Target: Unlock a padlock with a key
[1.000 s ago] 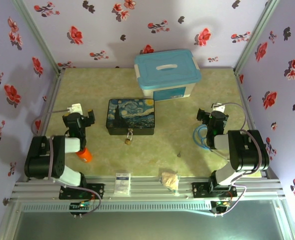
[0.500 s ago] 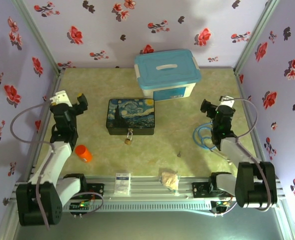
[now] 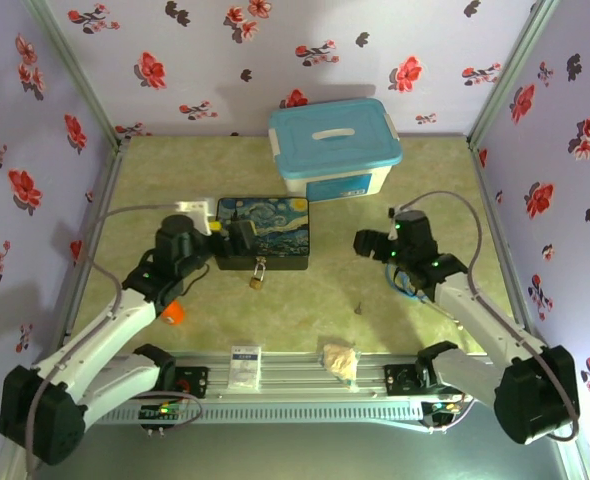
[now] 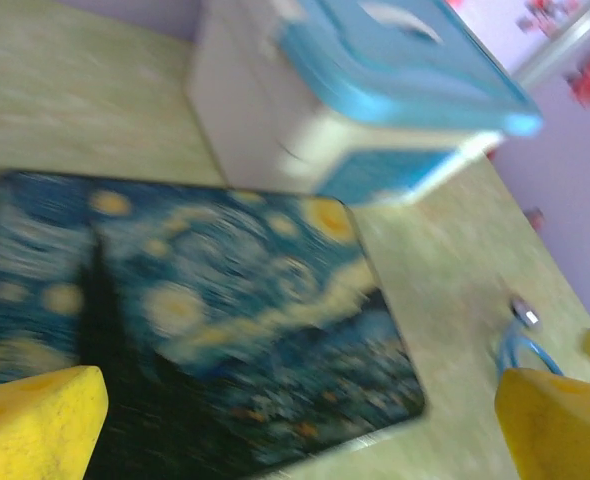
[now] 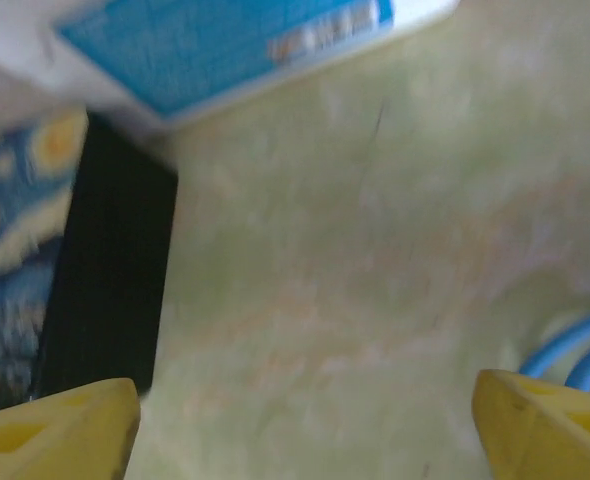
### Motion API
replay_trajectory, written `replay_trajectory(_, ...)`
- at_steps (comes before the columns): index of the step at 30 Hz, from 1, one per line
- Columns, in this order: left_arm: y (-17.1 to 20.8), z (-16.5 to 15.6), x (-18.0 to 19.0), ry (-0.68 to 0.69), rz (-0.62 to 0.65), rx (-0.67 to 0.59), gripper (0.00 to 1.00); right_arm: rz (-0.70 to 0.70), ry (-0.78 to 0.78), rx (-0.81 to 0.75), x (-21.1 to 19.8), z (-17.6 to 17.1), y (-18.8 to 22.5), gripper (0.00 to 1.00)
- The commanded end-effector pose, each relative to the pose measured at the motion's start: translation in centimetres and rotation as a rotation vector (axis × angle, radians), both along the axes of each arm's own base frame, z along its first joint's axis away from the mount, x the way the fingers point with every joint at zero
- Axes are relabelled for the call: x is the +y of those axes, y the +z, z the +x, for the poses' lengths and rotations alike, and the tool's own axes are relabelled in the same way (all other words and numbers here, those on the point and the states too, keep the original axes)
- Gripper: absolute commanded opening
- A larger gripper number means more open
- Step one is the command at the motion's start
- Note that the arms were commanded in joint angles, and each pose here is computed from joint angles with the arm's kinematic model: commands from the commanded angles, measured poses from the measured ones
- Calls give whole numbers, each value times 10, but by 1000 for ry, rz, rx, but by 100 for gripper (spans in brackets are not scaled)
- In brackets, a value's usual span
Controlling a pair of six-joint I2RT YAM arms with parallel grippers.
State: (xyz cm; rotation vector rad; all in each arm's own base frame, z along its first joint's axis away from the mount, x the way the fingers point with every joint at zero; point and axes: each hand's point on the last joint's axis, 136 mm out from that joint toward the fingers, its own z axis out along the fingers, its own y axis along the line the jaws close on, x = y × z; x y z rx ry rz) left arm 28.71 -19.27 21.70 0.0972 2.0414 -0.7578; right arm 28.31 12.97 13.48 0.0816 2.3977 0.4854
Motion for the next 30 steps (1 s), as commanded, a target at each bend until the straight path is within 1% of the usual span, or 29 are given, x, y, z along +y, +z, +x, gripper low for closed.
replay_trajectory(1,2,-17,-23,-51,62,30,100,-116,-28,165,-9,-43,-28,79)
replay_trajectory(3,4,-26,-40,-100,52,37,100,-162,-25,217,-9,-62,-42,75)
replay_trajectory(6,9,-40,-64,-169,24,38,100,-175,-14,276,-4,-83,-57,70)
replay_trajectory(8,12,-49,-79,-208,0,42,100,-179,-19,300,-2,-92,-66,65)
replay_trajectory(12,13,-66,-109,-289,-34,47,100,-146,17,314,15,-102,-80,49)
replay_trajectory(14,8,-69,-119,-310,-28,67,100,-139,37,328,24,-105,-87,44)
replay_trajectory(15,5,-70,-123,-318,-22,77,100,-147,44,338,26,-106,-92,44)
replay_trajectory(17,1,-74,-131,-336,-20,86,100,-170,52,349,29,-107,-98,39)
replay_trajectory(22,-6,-76,-139,-359,-17,99,100,-241,44,371,28,-108,-113,34)
replay_trajectory(26,-9,-77,-138,-357,-25,106,100,-281,48,394,25,-114,-121,33)
replay_trajectory(30,-12,-77,-139,-355,-30,108,100,-290,49,404,23,-121,-127,29)
